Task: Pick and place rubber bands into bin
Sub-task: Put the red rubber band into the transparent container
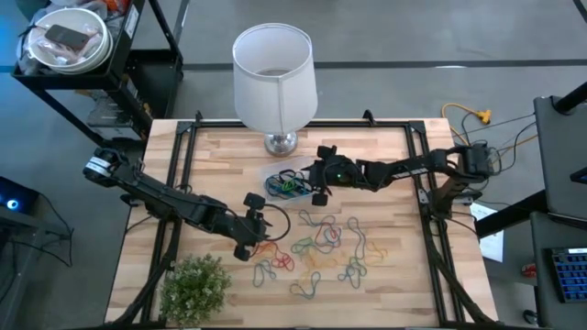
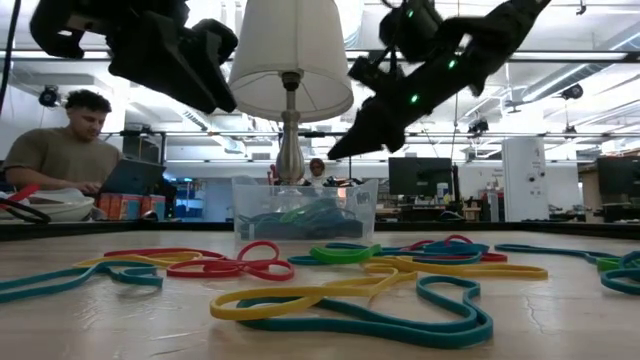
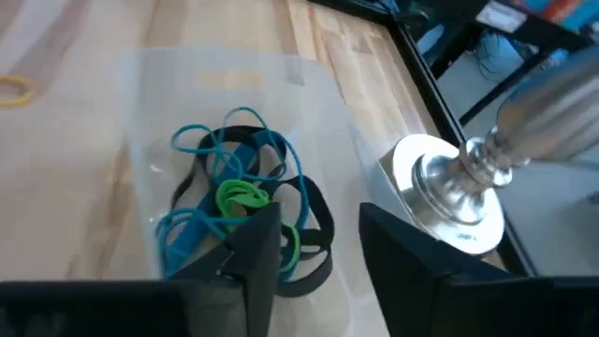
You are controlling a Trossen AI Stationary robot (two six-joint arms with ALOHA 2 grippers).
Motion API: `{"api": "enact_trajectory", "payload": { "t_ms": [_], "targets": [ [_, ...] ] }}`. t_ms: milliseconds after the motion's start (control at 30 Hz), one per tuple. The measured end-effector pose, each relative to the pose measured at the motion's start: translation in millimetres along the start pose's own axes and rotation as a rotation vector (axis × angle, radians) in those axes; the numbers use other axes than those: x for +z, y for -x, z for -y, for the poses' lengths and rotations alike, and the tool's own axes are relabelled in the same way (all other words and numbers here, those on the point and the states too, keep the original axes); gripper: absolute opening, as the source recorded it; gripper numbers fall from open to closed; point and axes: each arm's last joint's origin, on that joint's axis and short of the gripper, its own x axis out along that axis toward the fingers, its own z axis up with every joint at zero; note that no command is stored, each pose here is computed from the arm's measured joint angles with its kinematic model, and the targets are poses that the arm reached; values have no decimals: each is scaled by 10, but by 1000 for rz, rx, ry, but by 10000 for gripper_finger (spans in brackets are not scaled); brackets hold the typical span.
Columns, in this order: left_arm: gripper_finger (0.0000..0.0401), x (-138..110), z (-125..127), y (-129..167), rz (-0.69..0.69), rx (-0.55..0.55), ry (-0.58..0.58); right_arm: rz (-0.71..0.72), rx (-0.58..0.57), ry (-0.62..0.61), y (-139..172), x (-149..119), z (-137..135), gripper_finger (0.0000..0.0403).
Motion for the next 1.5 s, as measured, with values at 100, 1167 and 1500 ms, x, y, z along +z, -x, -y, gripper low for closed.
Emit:
{"api": "enact_trajectory", "payload": {
  "t_ms": [100,1167,1500],
  "targets": [
    [128,-24,20,-8,-7,-50,37,-3,40,43,178,95,-89,155],
    [128,-312,311,-598,-222,-211,345,69,432,139,1578,374,-989,118],
    [128,-400,368,-762,-284,-198,385,64,433,126,1578,372,-989,104]
  ]
}}
